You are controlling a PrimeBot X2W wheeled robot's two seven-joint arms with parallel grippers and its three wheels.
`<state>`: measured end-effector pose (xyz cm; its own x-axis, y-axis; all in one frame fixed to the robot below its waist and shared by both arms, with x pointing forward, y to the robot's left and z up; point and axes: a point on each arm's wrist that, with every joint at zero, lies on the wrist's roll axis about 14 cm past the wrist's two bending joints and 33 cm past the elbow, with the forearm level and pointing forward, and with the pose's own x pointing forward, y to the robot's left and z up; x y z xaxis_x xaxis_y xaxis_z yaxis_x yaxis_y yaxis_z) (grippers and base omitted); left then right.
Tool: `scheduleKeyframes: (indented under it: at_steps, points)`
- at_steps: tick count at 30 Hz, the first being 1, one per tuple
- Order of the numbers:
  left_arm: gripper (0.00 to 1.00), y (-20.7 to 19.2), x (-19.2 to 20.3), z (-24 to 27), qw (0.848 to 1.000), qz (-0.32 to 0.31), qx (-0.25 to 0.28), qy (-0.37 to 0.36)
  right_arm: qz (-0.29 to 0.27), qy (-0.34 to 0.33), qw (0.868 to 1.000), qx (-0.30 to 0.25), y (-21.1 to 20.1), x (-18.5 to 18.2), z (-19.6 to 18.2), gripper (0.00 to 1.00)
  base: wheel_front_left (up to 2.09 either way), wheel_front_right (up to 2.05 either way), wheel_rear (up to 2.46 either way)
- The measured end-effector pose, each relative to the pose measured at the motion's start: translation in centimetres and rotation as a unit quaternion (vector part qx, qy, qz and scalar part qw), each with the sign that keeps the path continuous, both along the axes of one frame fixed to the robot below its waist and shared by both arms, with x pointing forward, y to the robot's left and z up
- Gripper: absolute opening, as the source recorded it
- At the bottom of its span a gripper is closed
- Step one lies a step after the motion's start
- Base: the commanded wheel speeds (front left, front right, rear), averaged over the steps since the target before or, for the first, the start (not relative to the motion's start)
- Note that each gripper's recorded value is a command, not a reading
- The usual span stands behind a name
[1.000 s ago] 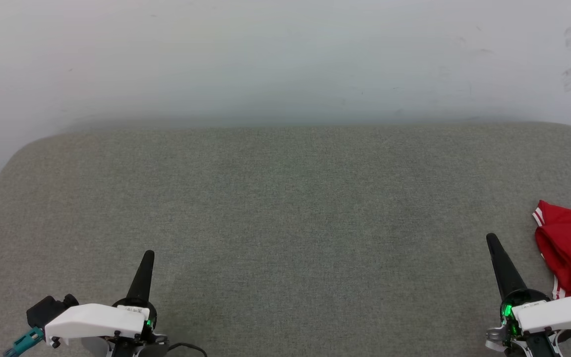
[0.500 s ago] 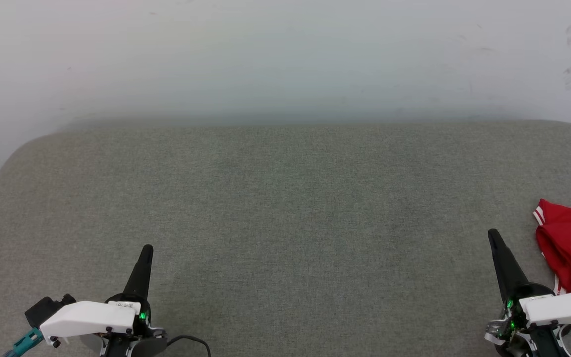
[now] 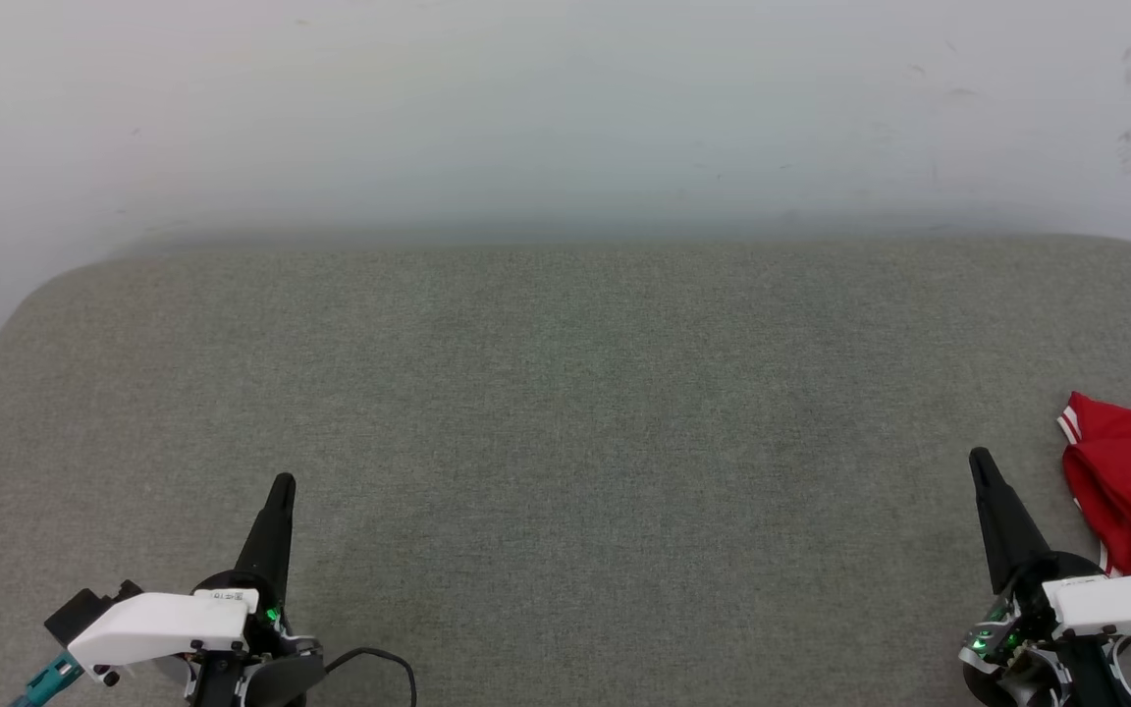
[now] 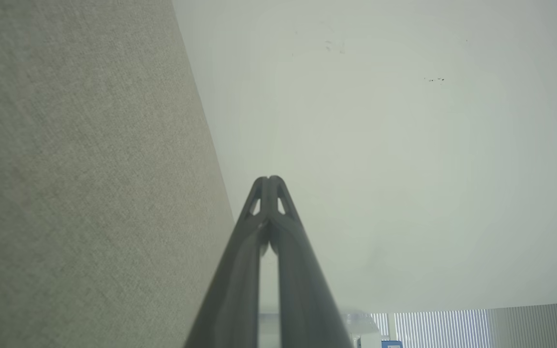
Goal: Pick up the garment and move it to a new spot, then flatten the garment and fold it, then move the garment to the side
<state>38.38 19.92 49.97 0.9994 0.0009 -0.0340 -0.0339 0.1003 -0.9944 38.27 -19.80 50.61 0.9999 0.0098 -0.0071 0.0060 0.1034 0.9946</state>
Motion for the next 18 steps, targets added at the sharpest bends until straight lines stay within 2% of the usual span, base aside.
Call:
scheduleKeyframes:
  at_steps: [18]
  points:
    - [0.00, 0.10, 0.42, 0.51, 0.999, 0.001, -0.052, -0.013, -0.006, 0.003, 0.999, 0.052, -0.25, 0.44, -0.27, 0.00, 0.00, 0.00, 0.00]
